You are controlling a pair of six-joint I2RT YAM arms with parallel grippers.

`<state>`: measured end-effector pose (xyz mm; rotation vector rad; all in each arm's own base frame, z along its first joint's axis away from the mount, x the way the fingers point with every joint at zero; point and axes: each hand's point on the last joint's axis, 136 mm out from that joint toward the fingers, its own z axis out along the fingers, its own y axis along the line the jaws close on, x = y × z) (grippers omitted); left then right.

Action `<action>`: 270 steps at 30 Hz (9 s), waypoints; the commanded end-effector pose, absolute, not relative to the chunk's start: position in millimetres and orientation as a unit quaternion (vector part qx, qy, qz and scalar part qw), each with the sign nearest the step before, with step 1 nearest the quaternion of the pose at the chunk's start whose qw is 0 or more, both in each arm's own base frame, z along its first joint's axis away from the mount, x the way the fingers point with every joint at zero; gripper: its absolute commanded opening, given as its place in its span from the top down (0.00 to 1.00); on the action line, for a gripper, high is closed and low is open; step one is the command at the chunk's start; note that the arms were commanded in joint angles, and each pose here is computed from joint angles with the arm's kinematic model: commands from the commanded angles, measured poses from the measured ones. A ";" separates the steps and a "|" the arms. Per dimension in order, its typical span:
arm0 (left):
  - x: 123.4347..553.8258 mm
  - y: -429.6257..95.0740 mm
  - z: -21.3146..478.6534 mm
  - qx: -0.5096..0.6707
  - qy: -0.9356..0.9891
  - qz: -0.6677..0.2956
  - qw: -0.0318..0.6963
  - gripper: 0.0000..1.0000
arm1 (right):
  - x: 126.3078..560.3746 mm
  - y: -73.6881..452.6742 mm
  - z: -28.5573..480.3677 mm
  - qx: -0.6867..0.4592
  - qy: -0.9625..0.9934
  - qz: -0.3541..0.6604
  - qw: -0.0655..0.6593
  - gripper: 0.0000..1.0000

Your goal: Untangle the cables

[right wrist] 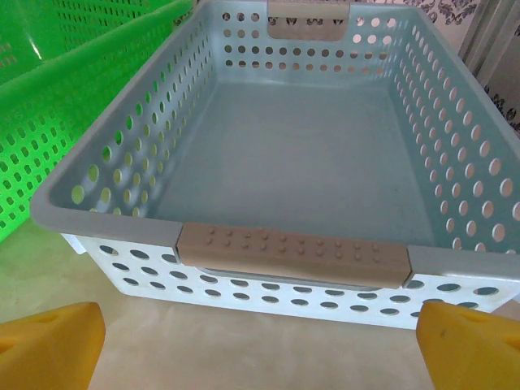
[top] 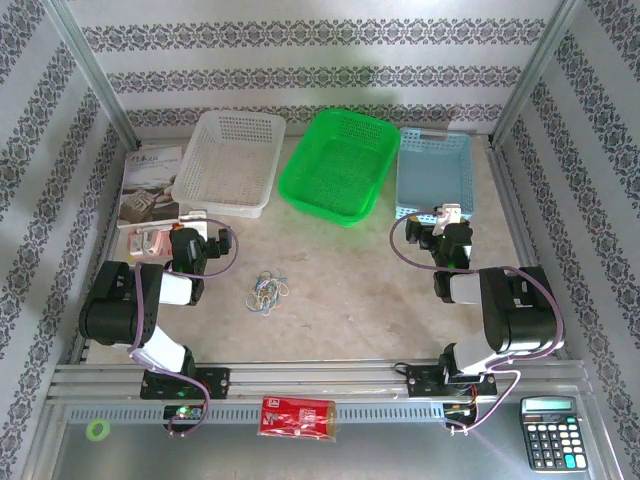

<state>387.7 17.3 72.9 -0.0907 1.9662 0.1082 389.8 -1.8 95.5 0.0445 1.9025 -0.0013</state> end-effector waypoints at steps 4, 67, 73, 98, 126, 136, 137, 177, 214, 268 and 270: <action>398.3 18.6 88.9 -0.037 0.812 0.053 0.580 0.00 | 398.4 6.2 107.8 0.003 0.801 0.008 0.599 0.02; 330.0 37.9 177.1 -0.270 0.796 -0.032 0.541 0.00 | 337.7 5.3 231.0 0.205 0.720 0.232 0.621 0.02; 299.3 -5.9 170.9 -0.252 0.863 -0.121 0.421 0.00 | 326.1 73.2 245.6 0.112 0.742 0.398 0.527 0.02; 231.4 -148.3 61.1 -0.138 0.938 -0.167 0.271 0.00 | 282.1 200.0 149.0 -0.033 0.896 0.303 0.323 0.06; 290.6 -297.3 108.8 -0.027 0.911 -0.270 0.310 0.00 | 282.7 154.9 152.9 0.017 0.911 0.212 0.354 0.02; 283.5 -215.5 126.0 -0.045 0.920 -0.199 0.335 0.00 | 285.2 193.5 125.8 -0.032 0.923 0.261 0.282 0.22; 283.3 -207.4 125.4 -0.049 0.921 -0.193 0.335 0.00 | 285.9 198.5 120.3 -0.037 0.926 0.260 0.271 0.25; 268.5 -170.1 103.2 -0.098 0.915 -0.213 0.328 0.00 | 316.0 255.9 36.5 -0.129 0.963 0.148 0.185 1.00; 273.0 -223.0 164.1 0.086 0.840 -0.328 0.423 0.00 | 294.7 292.0 254.4 -0.124 0.856 0.366 0.344 1.00; 301.2 -272.1 78.5 0.134 0.842 -0.320 0.414 0.48 | 300.9 315.4 360.3 -0.134 0.786 0.468 0.380 1.00; 297.9 -268.8 74.1 0.131 0.845 -0.318 0.410 0.48 | 303.5 306.1 385.1 -0.126 0.770 0.482 0.399 1.00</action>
